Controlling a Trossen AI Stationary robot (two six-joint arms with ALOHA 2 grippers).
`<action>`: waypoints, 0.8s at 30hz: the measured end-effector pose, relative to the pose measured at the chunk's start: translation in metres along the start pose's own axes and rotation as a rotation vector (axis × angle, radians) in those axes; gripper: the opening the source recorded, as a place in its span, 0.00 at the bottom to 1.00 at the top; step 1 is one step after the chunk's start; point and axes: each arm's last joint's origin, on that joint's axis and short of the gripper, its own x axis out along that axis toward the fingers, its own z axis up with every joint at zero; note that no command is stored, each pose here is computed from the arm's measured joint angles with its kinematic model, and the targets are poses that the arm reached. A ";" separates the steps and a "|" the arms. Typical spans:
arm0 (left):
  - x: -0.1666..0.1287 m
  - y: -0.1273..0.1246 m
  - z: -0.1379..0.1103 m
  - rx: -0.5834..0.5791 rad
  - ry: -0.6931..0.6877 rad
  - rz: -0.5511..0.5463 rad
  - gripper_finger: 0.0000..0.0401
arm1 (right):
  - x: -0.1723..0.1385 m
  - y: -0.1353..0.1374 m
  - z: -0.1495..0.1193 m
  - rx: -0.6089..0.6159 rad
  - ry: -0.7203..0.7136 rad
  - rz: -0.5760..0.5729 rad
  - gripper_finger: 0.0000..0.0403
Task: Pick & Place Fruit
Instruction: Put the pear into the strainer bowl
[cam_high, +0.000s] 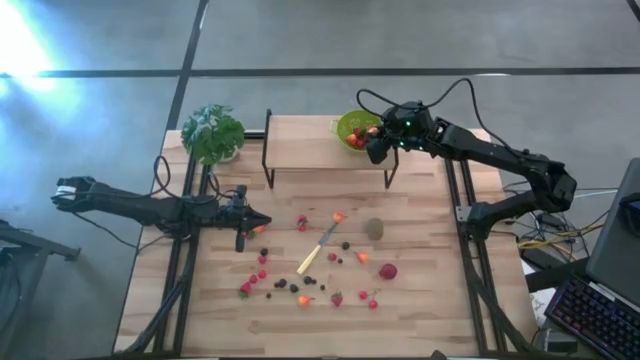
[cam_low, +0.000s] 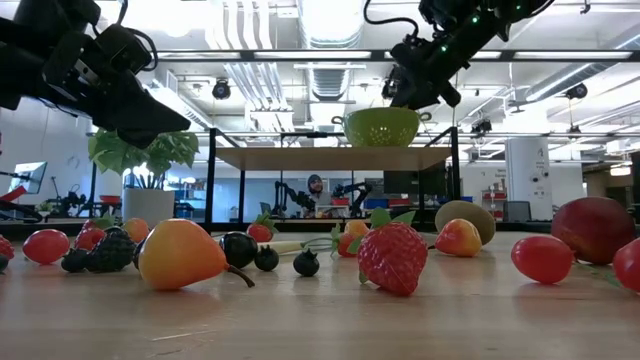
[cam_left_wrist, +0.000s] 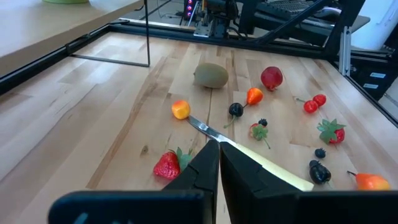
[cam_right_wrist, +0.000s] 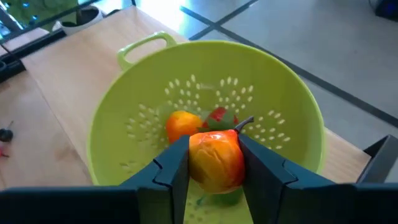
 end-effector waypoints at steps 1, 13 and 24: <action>0.000 0.000 0.000 0.000 0.000 0.000 0.05 | 0.000 0.000 0.000 -0.002 0.002 -0.005 0.27; 0.000 0.000 0.000 0.000 0.000 0.000 0.05 | 0.000 -0.002 -0.002 -0.020 0.011 -0.054 0.32; 0.000 0.000 0.000 0.000 0.000 0.000 0.05 | 0.000 -0.002 -0.002 -0.030 0.017 -0.055 0.32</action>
